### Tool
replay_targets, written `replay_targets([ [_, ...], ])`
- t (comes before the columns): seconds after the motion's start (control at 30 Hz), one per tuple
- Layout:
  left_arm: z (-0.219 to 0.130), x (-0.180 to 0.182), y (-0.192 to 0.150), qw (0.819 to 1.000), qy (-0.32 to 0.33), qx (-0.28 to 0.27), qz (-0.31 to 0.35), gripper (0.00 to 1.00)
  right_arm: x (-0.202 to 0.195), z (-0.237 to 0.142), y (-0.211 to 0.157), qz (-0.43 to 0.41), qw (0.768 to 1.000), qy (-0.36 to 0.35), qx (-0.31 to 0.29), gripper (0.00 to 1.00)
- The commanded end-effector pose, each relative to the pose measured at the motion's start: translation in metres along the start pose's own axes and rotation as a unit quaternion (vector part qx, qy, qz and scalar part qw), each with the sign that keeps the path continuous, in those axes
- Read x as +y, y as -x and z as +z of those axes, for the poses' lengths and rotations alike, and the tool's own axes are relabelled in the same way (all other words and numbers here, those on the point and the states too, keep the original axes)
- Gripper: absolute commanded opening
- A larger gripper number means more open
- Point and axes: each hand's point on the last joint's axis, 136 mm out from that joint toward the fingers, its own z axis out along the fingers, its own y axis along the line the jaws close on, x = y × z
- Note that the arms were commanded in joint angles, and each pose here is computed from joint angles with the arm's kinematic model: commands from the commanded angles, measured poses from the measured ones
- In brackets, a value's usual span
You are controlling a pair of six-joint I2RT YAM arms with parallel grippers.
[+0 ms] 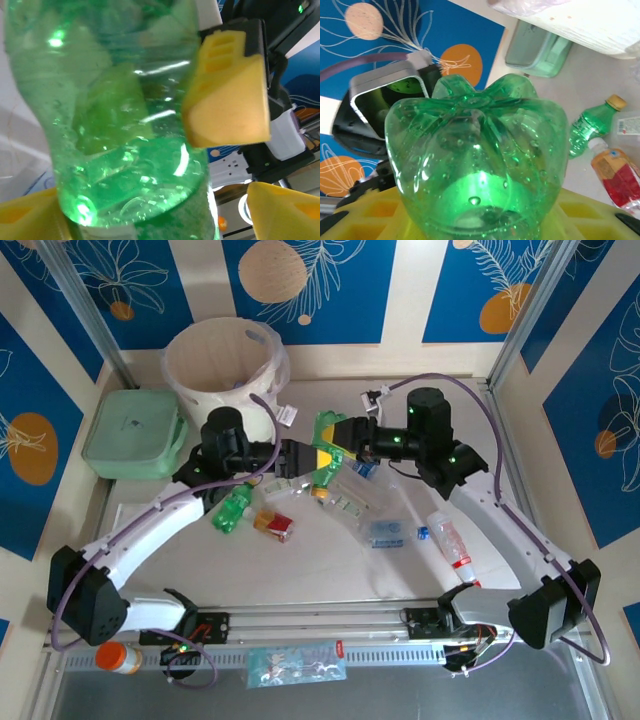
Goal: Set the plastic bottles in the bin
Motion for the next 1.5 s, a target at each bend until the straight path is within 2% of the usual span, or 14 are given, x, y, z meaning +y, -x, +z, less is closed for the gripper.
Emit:
replay_targets([
  [0.0,0.003,-0.032,0.007,0.997,-0.079,-0.001,0.019,0.76,0.016,-0.002,-0.007,-0.005,0.999,0.045,0.004,0.49],
  [0.23,0.01,-0.036,0.011,0.992,-0.126,-0.004,0.0,0.47,0.011,-0.006,-0.011,-0.008,0.999,0.048,-0.014,0.5],
  [0.33,0.011,-0.037,0.011,0.992,-0.123,-0.002,0.006,0.43,0.007,-0.008,-0.011,-0.011,0.999,0.035,-0.02,0.59],
  [0.47,0.008,-0.04,0.012,0.995,-0.096,0.001,0.028,0.41,0.004,-0.017,-0.007,-0.018,0.999,0.013,-0.04,0.81],
  [0.53,0.007,-0.04,0.013,0.996,-0.079,0.003,0.041,0.41,0.005,-0.025,-0.002,-0.026,0.998,0.001,-0.054,0.87],
  [0.6,0.003,-0.037,0.016,0.997,-0.049,0.001,0.052,0.41,0.005,-0.036,0.003,-0.032,0.997,-0.017,-0.072,0.88],
  [0.7,-0.005,-0.017,0.025,0.997,0.037,-0.008,0.061,0.42,0.01,-0.058,0.011,-0.049,0.993,-0.036,-0.105,0.88],
  [0.8,-0.019,-0.001,0.045,0.988,0.122,-0.025,0.088,0.41,0.015,-0.081,0.017,-0.066,0.987,-0.055,-0.133,0.87],
  [0.9,-0.037,0.012,0.075,0.975,0.188,-0.053,0.101,0.34,0.019,-0.096,0.016,-0.087,0.983,-0.072,-0.147,0.86],
  [1.0,-0.058,0.025,0.113,0.963,0.23,-0.096,0.102,0.23,0.018,-0.105,0.013,-0.096,0.98,-0.086,-0.152,0.85],
  [1.13,-0.095,0.051,0.161,0.935,0.304,-0.146,0.104,0.0,0.014,-0.11,0.008,-0.098,0.979,-0.098,-0.15,0.85],
  [1.2,-0.114,0.07,0.178,0.913,0.359,-0.162,0.106,0.0,0.01,-0.112,0.005,-0.099,0.978,-0.108,-0.15,0.85],
  [1.27,-0.135,0.09,0.195,0.883,0.418,-0.182,0.108,0.0,0.006,-0.113,0.002,-0.097,0.977,-0.115,-0.152,0.85],
  [1.47,-0.202,0.137,0.237,0.775,0.573,-0.249,0.094,0.03,-0.011,-0.107,-0.012,-0.07,0.982,-0.114,-0.132,0.84],
])
